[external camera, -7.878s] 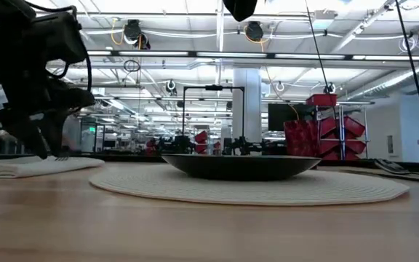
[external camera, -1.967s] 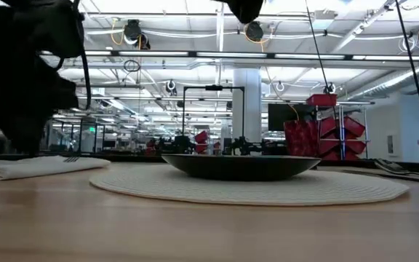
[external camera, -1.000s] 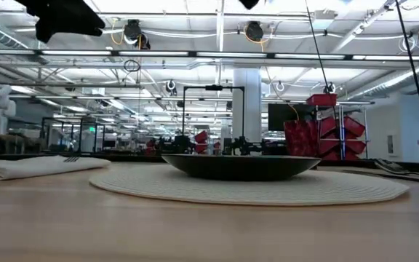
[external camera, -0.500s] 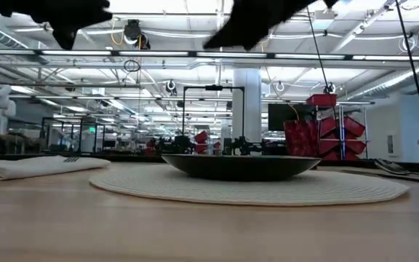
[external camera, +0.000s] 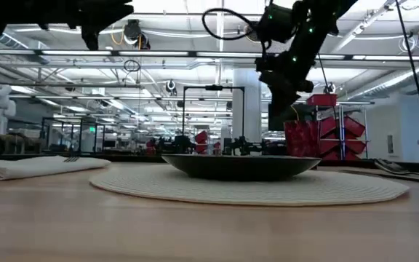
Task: Set table place
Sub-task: Adjust the red cup
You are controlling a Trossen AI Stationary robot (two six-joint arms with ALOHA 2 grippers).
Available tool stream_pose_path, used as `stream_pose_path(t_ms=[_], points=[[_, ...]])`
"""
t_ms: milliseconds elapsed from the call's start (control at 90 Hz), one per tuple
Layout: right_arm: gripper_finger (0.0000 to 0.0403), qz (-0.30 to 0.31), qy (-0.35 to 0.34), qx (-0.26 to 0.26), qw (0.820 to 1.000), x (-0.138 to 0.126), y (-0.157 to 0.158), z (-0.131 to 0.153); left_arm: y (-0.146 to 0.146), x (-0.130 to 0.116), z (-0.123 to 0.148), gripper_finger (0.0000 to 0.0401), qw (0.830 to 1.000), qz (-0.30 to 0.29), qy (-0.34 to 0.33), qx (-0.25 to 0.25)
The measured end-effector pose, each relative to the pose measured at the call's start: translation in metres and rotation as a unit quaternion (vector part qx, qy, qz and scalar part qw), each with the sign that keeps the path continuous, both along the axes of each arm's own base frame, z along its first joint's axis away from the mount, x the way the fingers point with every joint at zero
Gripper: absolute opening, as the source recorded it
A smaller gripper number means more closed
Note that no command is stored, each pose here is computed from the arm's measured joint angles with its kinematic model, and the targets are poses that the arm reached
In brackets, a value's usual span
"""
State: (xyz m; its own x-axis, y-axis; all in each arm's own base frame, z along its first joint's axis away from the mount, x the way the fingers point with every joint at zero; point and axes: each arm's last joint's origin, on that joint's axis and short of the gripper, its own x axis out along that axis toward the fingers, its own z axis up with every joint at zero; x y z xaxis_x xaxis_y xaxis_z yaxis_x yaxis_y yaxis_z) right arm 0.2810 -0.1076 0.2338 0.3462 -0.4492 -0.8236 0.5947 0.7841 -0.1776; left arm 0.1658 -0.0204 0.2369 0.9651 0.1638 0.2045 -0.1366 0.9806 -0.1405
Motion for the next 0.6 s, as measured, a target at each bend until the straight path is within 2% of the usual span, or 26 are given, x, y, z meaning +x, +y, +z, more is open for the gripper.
stream_pose_path(t_ms=[267,411,600], points=[[0.0,-0.009,0.062,0.003,0.998,-0.02,-0.027,-0.004,0.008,0.01,-0.008,0.0093,1.0,0.016,0.019,0.0],[0.0,-0.037,0.089,0.018,0.995,-0.032,-0.038,-0.007,0.009,0.011,-0.006,0.0093,0.999,0.012,-0.001,-0.034],[0.0,-0.034,0.092,0.009,0.995,-0.036,-0.049,-0.006,0.009,0.006,0.002,0.0093,0.999,0.016,-0.03,-0.024]])
